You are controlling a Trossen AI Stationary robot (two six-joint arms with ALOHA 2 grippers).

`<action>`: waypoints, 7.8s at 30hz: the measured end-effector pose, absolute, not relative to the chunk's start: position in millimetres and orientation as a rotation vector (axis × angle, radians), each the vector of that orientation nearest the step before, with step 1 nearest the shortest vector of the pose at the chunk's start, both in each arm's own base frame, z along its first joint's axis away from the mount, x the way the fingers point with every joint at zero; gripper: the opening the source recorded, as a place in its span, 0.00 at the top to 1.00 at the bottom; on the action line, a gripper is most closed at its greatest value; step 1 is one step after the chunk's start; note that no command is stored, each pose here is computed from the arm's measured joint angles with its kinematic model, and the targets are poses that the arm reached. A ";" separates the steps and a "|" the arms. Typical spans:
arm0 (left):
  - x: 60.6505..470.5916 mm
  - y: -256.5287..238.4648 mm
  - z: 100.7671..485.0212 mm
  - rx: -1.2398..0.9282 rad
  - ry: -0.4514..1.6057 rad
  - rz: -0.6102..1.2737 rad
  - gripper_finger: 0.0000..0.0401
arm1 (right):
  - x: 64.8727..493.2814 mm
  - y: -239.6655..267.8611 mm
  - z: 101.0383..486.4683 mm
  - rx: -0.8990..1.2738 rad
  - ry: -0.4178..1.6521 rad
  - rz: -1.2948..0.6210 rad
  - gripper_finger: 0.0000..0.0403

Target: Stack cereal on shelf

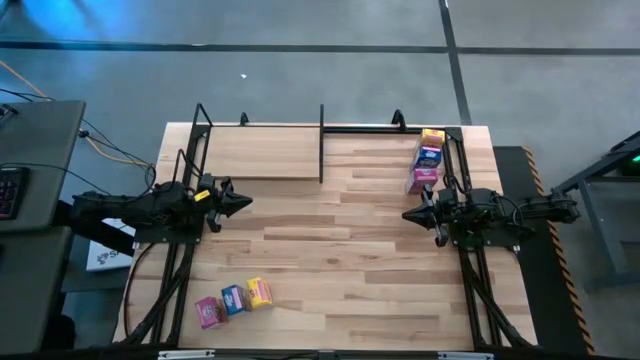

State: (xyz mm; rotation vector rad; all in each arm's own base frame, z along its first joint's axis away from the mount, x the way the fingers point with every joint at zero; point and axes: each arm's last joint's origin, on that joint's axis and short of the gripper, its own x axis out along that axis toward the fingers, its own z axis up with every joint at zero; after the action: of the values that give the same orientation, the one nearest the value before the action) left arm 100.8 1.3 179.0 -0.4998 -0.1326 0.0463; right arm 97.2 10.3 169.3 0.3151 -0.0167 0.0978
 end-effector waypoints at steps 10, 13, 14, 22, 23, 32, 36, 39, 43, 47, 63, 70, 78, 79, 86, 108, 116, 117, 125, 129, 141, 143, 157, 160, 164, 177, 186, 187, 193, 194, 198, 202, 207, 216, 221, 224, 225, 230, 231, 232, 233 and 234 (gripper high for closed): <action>100.8 1.3 179.0 -0.500 -0.133 0.046 1.00 | 97.2 10.3 169.3 0.315 -0.017 0.099 1.00; 100.8 1.3 179.0 -0.500 -0.133 0.046 1.00 | 97.2 10.3 169.3 0.315 -0.017 0.099 1.00; 100.8 1.3 179.0 -0.500 -0.133 0.046 1.00 | 97.2 10.3 169.3 0.315 -0.017 0.099 1.00; 100.8 1.3 179.0 -0.500 -0.133 0.046 1.00 | 97.1 9.8 173.7 0.321 -0.065 0.089 1.00; 100.8 1.3 179.0 -0.500 -0.133 0.047 1.00 | 96.6 8.9 178.3 0.328 -0.117 0.067 1.00; 100.8 1.3 179.0 -0.500 -0.133 0.047 1.00 | 76.1 -8.6 230.7 0.632 -0.783 -0.346 1.00; 100.8 1.3 179.0 -0.500 -0.133 0.047 1.00 | 83.1 -10.4 248.1 0.620 -0.765 -0.404 1.00; 100.8 1.3 179.0 -0.500 -0.133 0.046 1.00 | 93.7 -12.1 267.6 0.651 -0.756 -0.420 1.00; 100.8 1.3 179.0 -0.500 -0.133 0.046 1.00 | 119.1 -15.0 296.9 0.576 -0.681 -0.472 1.00; 100.8 1.3 179.0 -0.500 -0.133 0.046 1.00 | 148.5 -23.7 324.0 0.425 -0.561 -0.643 1.00; 100.8 1.3 179.0 -0.500 -0.133 0.046 1.00 | 158.0 -69.6 398.7 0.625 0.632 -0.776 0.31; 100.8 1.3 179.0 -0.500 -0.133 0.046 1.00 | 144.6 -77.1 383.3 0.597 0.975 -0.688 0.23; 100.8 1.3 179.0 -0.500 -0.133 0.046 1.00 | 137.7 -71.4 327.5 0.551 1.141 -0.497 0.23; 100.8 1.3 179.0 -0.500 -0.133 0.046 1.00 | 138.4 -71.8 322.6 0.530 1.140 -0.485 0.23; 100.8 1.3 179.1 -0.500 -0.133 0.047 1.00 | 144.6 -74.8 299.5 0.310 1.232 -0.325 0.23; 100.8 1.3 179.0 -0.500 -0.133 0.046 1.00 | 179.9 -106.4 251.2 -0.172 1.639 -0.147 0.23; 100.8 1.3 179.0 -0.500 -0.133 0.047 1.00 | 182.0 -120.7 237.1 -0.123 1.730 -0.162 0.23; 100.8 1.3 179.0 -0.500 -0.133 0.047 1.00 | 182.4 -122.3 235.4 -0.115 1.737 -0.163 0.23; 100.8 1.3 179.0 -0.500 -0.133 0.046 1.00 | 185.4 -128.4 226.0 -0.068 1.775 -0.169 0.35; 100.8 1.3 179.0 -0.500 -0.133 0.046 1.00 | 185.4 -128.3 226.0 -0.064 1.775 -0.170 0.45; 100.8 1.3 179.0 -0.500 -0.133 0.047 1.00 | 184.5 -123.3 228.3 0.043 1.748 -0.070 0.75; 100.8 1.3 179.0 -0.500 -0.133 0.046 1.00 | 184.6 -121.6 233.1 0.086 1.736 -0.031 0.78; 100.8 1.3 179.0 -0.500 -0.133 0.046 1.00 | 227.2 -104.9 349.8 0.389 1.145 0.166 0.79; 100.8 1.3 179.0 -0.500 -0.133 0.047 1.00 | 248.5 -95.9 392.9 0.212 0.912 0.077 0.79; 100.8 1.3 179.1 -0.500 -0.133 0.046 1.00 | 275.1 -89.0 438.9 -0.016 0.691 -0.119 0.79; 100.8 1.2 178.9 -0.500 -0.132 0.045 1.00 | 384.0 -138.9 403.6 -0.180 0.845 -0.284 0.79; 101.2 1.3 178.3 -0.500 -0.125 0.050 1.00 | 401.8 -159.7 358.6 -0.168 0.934 -0.286 0.79; 101.3 1.3 178.4 -0.500 -0.125 0.050 1.00 | 402.8 -160.0 359.7 -0.170 0.918 -0.285 0.79; 101.3 1.3 178.2 -0.499 -0.123 0.050 1.00 | 405.5 -156.9 362.8 -0.152 0.876 -0.226 0.79; 101.3 1.3 178.2 -0.499 -0.123 0.050 1.00 | 405.2 -155.9 365.8 -0.148 0.862 -0.211 0.79; 101.3 1.3 178.2 -0.499 -0.123 0.050 1.00 | 403.8 -152.7 382.5 -0.131 0.794 -0.163 0.79; 100.8 2.9 180.7 -0.492 -0.161 0.098 1.00 | 401.1 -150.2 393.7 -0.121 0.760 -0.129 0.79; 97.2 7.3 193.7 -0.639 -0.349 0.193 1.00 | 396.7 -147.3 404.4 -0.103 0.739 -0.095 0.79; 93.6 9.2 202.5 -0.728 -0.473 0.212 1.00 | 373.0 -126.4 419.2 0.055 0.783 0.065 0.79; 94.8 8.4 202.1 -0.601 -0.442 0.215 1.00 | 358.0 -106.8 411.3 0.134 0.971 0.126 0.79; 94.3 8.9 203.8 -0.589 -0.462 0.232 1.00 | 349.0 -91.9 406.4 0.183 1.097 0.178 0.79; 94.1 9.3 204.6 -0.592 -0.474 0.241 1.00 | 347.3 -86.8 406.3 0.183 1.118 0.191 0.79; 99.6 9.0 205.4 -0.581 -0.401 0.257 0.94 | 329.1 -64.8 408.2 0.155 1.106 0.219 0.79; 101.8 8.8 208.8 -0.580 -0.376 0.256 0.91 | 321.2 -61.5 405.5 0.165 1.119 0.207 0.79; 104.6 8.7 211.5 -0.576 -0.343 0.262 0.87 | 314.0 -59.1 402.0 0.183 1.123 0.190 0.79; 108.2 8.6 213.8 -0.565 -0.301 0.273 0.83 | 308.9 -57.8 397.9 0.195 1.105 0.171 0.79; 112.3 8.5 216.3 -0.546 -0.256 0.283 0.78 | 304.8 -56.6 394.7 0.201 1.069 0.151 0.79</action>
State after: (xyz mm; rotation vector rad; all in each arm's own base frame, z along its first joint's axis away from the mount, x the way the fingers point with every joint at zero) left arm 112.3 8.5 216.3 -0.5460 -0.2558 0.2830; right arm 304.8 -56.6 394.7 0.2013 1.0689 0.1511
